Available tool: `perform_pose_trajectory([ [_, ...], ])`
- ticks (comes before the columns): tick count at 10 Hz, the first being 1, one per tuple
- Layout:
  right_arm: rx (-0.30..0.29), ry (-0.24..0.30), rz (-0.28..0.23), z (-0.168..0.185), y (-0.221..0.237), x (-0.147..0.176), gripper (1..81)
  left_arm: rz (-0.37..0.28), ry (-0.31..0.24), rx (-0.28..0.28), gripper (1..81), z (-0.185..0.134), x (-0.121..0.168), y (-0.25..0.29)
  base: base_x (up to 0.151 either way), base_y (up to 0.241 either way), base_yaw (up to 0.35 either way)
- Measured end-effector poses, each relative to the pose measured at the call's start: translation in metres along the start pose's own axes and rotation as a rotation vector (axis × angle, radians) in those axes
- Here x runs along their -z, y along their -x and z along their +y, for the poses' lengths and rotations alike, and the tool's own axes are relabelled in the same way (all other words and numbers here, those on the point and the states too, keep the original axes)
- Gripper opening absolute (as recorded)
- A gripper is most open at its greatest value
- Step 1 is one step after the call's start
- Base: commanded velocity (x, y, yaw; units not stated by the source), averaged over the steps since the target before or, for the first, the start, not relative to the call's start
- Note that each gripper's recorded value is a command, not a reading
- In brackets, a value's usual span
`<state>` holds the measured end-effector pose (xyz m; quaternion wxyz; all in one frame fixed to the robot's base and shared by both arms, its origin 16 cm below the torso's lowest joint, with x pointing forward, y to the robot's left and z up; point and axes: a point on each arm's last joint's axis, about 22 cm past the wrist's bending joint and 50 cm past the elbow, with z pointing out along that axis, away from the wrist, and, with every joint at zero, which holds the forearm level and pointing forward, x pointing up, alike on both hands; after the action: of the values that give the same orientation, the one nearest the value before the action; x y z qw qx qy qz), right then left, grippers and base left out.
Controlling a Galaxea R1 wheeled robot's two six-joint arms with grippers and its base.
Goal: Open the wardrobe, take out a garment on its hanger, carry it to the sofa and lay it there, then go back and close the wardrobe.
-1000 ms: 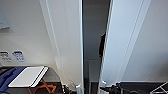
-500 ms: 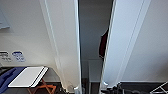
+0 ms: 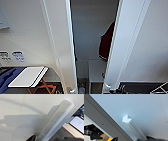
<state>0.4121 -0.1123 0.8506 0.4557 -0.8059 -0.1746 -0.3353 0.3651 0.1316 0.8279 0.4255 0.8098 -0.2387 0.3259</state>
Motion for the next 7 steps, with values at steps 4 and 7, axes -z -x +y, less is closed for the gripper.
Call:
perform_pose_trajectory([
  [4, -0.023, 0.019, 0.008, 0.005, 0.014, 0.014, 81.1, 0.005, -0.011, 0.010, 81.1, 0.000, 0.015, 0.010, 0.000, 0.000, 0.000],
  [7, -0.039, 0.036, 0.018, 0.009, 0.019, 0.028, 81.1, 0.013, -0.025, 0.028, 81.1, -0.001, 0.031, 0.018, 0.000, 0.000, 0.000],
])
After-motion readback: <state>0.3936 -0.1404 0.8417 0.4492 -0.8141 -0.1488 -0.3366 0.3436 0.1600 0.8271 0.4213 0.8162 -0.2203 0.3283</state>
